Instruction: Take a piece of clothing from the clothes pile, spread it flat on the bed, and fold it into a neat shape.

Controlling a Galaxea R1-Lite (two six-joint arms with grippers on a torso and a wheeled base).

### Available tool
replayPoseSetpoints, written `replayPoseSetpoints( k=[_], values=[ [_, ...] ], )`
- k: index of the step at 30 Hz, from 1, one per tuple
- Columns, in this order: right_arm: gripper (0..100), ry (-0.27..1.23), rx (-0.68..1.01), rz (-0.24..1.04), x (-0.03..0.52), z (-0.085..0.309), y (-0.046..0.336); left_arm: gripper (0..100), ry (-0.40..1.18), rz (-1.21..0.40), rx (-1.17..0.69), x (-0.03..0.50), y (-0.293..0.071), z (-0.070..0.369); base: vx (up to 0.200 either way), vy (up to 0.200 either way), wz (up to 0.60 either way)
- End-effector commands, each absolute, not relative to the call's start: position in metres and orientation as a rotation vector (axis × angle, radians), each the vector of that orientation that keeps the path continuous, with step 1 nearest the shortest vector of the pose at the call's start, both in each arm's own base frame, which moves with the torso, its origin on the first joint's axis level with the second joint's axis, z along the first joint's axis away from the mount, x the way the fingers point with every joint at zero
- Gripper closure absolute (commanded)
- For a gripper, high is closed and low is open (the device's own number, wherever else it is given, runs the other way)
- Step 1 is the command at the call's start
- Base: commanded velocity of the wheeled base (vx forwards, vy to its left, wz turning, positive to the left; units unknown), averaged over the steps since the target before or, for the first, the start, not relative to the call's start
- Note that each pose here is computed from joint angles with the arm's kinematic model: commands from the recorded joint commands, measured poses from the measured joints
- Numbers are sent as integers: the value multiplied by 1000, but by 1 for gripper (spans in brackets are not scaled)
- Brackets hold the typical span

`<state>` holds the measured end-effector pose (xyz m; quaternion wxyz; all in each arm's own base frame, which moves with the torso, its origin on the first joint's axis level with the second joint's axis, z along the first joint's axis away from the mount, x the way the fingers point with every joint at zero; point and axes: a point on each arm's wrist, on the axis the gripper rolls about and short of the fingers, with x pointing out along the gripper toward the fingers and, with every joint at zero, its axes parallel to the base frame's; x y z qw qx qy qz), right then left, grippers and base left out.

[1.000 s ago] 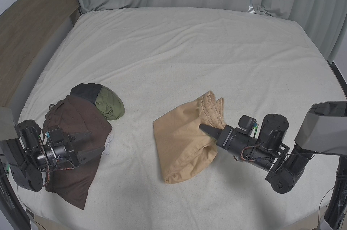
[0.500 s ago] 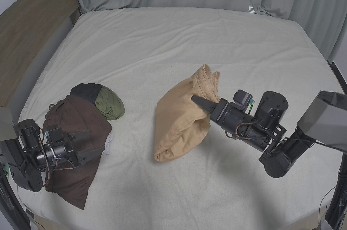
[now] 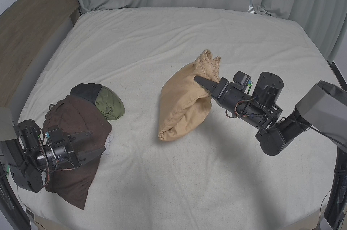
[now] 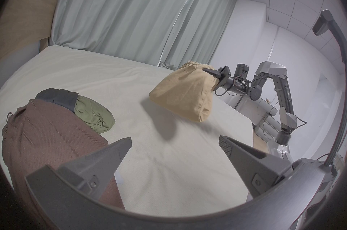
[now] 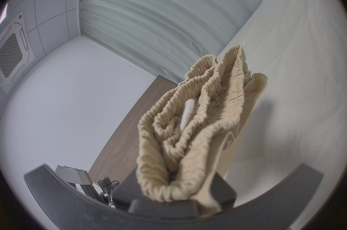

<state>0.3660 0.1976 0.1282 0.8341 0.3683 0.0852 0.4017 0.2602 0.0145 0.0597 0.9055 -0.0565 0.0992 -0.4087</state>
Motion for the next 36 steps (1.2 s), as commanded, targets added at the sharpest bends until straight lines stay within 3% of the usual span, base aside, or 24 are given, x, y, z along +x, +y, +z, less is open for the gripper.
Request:
replayPoseSetpoints(
  k=[1, 7, 24, 32, 36],
  values=[
    [100, 190, 780, 815, 391, 111, 195, 0, 208, -844, -119, 260, 15, 59, 0, 0, 0],
    [100, 182, 782, 806, 409, 99, 198, 0, 210, -841, -121, 260, 15, 58, 0, 0, 0],
    [100, 126, 792, 818, 445, 114, 208, 0, 230, -845, -131, 260, 15, 53, 0, 0, 0],
    [100, 187, 796, 749, 468, 65, 200, 0, 232, -843, -136, 261, 15, 52, 0, 0, 0],
    [100, 254, 798, 688, 474, 22, 189, 0, 233, -846, -135, 260, 14, 52, 0, 0, 0]
  ],
)
